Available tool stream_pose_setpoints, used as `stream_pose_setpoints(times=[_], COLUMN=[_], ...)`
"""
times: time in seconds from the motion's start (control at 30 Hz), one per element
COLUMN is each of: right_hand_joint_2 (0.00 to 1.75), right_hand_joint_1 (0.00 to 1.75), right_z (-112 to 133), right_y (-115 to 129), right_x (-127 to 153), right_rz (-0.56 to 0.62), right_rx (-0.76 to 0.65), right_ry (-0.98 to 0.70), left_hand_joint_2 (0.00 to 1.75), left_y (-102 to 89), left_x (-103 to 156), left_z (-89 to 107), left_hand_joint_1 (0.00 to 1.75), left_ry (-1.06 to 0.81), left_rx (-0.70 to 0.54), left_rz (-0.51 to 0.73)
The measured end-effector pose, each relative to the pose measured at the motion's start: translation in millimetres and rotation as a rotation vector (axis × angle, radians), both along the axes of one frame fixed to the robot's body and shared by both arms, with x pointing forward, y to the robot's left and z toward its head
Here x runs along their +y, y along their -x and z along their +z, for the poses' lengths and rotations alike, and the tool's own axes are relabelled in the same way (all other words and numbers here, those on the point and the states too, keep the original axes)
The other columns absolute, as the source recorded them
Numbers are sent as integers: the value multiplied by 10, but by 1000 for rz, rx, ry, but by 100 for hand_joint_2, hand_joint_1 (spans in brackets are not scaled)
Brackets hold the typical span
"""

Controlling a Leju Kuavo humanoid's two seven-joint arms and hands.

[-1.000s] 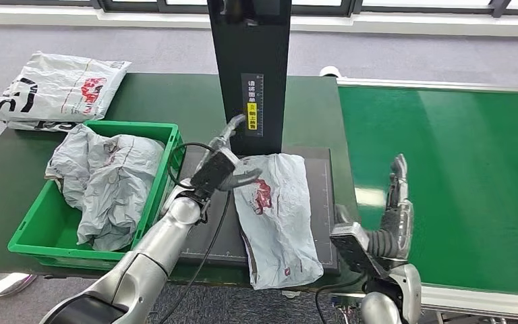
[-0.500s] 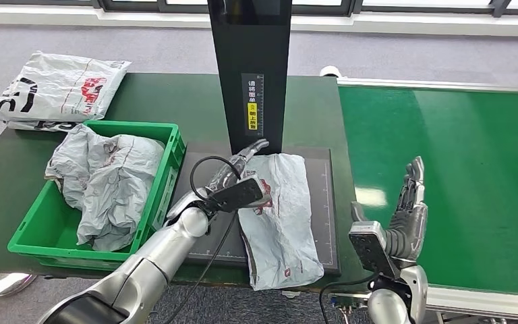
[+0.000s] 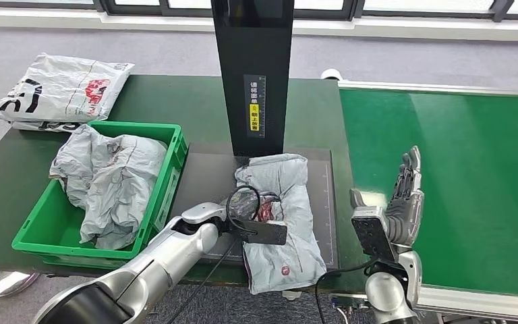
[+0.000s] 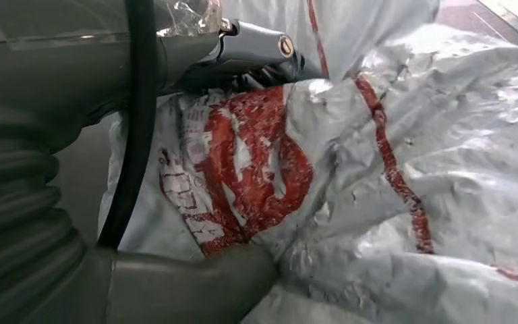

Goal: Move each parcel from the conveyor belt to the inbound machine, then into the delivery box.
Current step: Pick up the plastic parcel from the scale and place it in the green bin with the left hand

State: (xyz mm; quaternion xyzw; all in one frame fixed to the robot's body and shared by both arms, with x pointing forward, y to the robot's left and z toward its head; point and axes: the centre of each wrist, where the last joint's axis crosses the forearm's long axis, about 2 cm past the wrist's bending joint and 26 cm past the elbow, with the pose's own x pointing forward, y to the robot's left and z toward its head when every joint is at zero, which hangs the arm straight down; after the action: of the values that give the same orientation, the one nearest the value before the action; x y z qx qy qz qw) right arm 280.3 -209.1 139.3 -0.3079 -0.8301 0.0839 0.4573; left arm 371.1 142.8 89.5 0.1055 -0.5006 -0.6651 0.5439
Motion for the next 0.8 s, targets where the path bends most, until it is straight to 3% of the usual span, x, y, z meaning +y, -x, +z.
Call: stream_pose_setpoints(times=[0.27,0.53,0.67,0.8], right_hand_joint_2=[175,175,175,175], right_hand_joint_1=[0,0,0,0], right_z=[-40,-72,-89,-100], right_y=[-46,-26,35,115], right_x=[35,34,24,-2], right_rz=[6,-9,-17,-32], right_rx=[22,26,31,30], right_ry=[-2,-15,-21,-23], left_hand_joint_2=[175,175,175,175], left_y=[-42,-80,-67,-154], left_x=[37,37,34,32], left_z=[20,71,103,377], left_hand_joint_1=[175,175,175,175], left_ry=[-48,4,197,435], left_rx=[36,-93,-231,-326], left_rz=[-22,11,71,185])
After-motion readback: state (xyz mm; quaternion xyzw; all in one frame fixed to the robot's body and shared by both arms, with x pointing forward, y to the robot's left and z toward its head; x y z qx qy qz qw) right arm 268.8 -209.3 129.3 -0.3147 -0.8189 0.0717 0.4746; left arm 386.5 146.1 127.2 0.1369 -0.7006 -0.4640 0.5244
